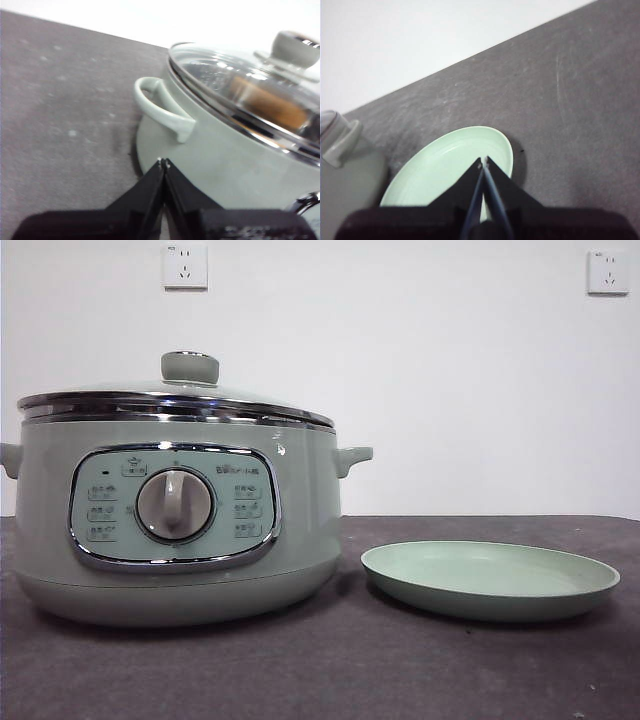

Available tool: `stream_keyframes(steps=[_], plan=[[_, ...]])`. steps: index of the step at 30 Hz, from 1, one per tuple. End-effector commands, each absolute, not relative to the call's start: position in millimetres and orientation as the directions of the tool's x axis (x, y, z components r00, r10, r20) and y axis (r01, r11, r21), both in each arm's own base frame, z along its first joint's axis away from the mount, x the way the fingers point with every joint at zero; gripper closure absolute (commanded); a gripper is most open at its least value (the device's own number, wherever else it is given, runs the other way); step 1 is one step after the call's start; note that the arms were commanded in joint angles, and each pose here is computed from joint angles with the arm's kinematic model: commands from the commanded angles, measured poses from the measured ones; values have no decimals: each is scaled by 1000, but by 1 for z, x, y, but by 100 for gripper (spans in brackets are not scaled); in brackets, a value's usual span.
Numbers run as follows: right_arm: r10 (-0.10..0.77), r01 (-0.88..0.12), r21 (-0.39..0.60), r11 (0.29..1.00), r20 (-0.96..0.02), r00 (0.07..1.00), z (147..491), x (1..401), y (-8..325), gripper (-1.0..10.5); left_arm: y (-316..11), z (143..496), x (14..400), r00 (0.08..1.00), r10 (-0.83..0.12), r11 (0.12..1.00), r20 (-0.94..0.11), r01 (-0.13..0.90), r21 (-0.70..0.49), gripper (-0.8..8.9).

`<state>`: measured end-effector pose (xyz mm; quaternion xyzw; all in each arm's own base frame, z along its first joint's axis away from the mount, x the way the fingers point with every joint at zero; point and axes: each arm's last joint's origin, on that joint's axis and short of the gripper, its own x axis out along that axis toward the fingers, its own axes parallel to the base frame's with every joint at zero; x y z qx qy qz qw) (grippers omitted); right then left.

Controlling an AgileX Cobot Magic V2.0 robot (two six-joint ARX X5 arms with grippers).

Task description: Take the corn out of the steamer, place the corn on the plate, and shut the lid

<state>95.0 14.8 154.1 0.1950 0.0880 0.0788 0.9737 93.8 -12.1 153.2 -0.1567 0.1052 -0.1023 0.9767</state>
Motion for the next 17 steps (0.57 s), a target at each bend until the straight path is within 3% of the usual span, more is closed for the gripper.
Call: stream_keyframes(steps=[1,5,9,17], plan=[[191,-106,459,882,-144,971,151,96,15,946,-12,150,94,953,-240,910,-185,154,-384,817],[228,-133,464,876,-154,961,152,95,16,957,-13,152,93,942,-285,897,-176,197,-396,822],[232,-107,460,881,-225,946,157,94,16,958,-14,163,90,932,-309,893,-187,217,-393,822],[248,-107,422,900,-295,923,189,100,17,957,-14,206,85,916,-311,925,-255,230,-303,822]])
